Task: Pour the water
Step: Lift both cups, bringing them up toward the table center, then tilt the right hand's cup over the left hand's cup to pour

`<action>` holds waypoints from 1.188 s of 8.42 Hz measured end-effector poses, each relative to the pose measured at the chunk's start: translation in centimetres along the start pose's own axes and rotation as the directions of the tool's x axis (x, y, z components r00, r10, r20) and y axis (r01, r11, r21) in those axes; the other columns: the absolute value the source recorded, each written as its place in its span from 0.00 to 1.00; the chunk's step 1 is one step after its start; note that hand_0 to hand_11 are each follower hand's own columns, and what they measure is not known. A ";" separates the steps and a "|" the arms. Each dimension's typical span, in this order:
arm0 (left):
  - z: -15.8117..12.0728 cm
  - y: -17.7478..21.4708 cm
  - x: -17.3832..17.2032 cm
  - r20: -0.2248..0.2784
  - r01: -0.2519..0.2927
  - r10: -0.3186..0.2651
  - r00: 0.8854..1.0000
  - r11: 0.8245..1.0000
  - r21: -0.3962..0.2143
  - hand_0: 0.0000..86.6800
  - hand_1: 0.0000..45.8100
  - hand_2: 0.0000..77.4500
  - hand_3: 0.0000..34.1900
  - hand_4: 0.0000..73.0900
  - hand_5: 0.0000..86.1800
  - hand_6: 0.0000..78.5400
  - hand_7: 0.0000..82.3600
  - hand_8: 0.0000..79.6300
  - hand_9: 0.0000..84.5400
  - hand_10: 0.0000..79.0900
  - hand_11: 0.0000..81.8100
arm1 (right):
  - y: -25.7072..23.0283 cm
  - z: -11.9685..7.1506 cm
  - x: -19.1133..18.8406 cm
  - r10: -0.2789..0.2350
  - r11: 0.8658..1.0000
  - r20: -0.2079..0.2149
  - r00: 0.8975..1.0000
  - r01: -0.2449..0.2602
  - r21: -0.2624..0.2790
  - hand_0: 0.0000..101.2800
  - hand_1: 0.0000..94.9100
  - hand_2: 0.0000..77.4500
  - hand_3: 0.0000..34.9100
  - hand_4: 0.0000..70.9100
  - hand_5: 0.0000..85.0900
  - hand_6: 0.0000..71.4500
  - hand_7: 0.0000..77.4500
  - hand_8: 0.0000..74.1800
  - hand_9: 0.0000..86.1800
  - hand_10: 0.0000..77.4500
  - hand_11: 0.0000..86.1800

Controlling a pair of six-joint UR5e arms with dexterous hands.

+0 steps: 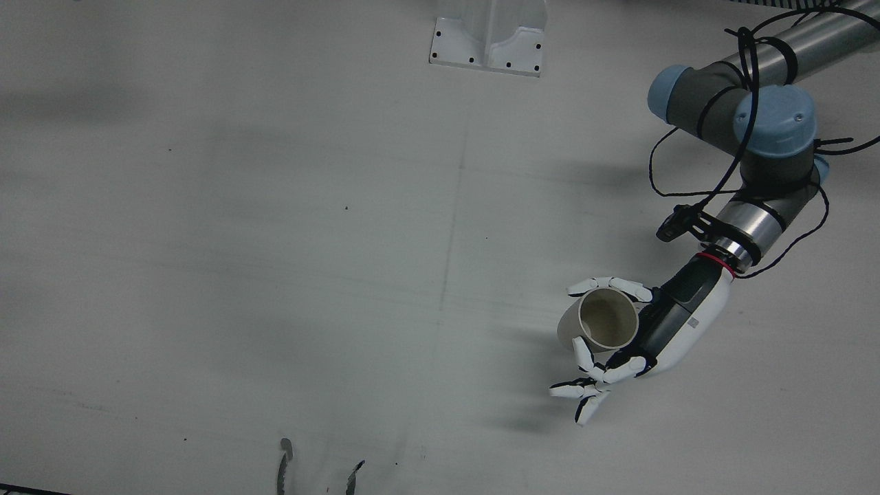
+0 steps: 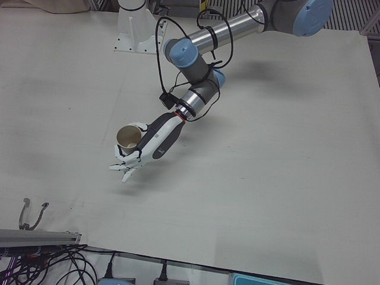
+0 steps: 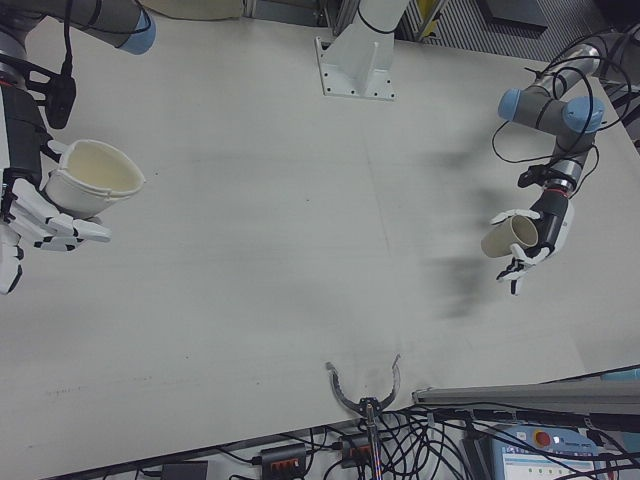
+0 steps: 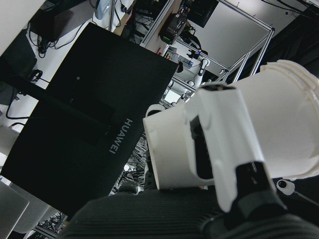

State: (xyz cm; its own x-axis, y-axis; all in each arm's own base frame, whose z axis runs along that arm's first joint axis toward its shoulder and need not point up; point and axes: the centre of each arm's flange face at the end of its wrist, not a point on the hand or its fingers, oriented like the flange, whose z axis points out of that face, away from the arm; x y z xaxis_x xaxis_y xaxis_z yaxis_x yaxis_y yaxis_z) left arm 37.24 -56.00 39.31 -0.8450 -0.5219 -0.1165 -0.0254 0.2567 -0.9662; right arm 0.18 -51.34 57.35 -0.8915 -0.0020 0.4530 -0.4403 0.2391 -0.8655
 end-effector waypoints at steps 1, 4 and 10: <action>0.6 1.5 -1.5 0.021 0.006 -0.005 1.000 1.000 -0.009 0.93 0.69 0.33 0.01 0.40 0.63 0.25 0.23 0.05 0.03 0.10 0.19 | 1.9 2.7 -1.1 0.004 1.000 0.032 0.999 -0.003 -0.020 0.80 0.36 1.00 0.01 0.50 0.24 0.60 0.65 0.49 0.58 0.00 0.01; 2.0 5.0 -3.7 0.055 0.018 -0.016 0.998 1.000 -0.024 0.93 0.69 0.33 0.01 0.40 0.63 0.24 0.23 0.05 0.03 0.10 0.19 | 10.5 10.4 -2.3 0.008 0.997 0.082 0.997 -0.001 -0.082 0.80 0.35 1.00 0.01 0.65 0.26 0.67 0.64 0.54 0.61 0.00 0.01; 6.9 15.0 -11.1 0.143 0.037 -0.022 0.989 0.995 -0.098 0.93 0.69 0.33 0.00 0.41 0.63 0.28 0.24 0.08 0.05 0.10 0.18 | 30.4 12.3 0.5 -0.283 0.926 0.181 0.942 0.317 -0.205 0.80 0.34 1.00 0.02 0.80 0.26 0.73 0.63 0.51 0.61 0.00 0.00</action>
State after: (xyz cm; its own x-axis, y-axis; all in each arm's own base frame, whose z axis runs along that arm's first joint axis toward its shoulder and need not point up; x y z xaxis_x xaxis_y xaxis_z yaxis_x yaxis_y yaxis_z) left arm 49.96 -51.96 24.56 -0.7592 -0.6384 -0.1266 -0.1084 0.3159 -0.9426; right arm -14.98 -56.05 28.63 -0.7347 -0.2453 0.6325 -0.6686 0.4199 -0.6137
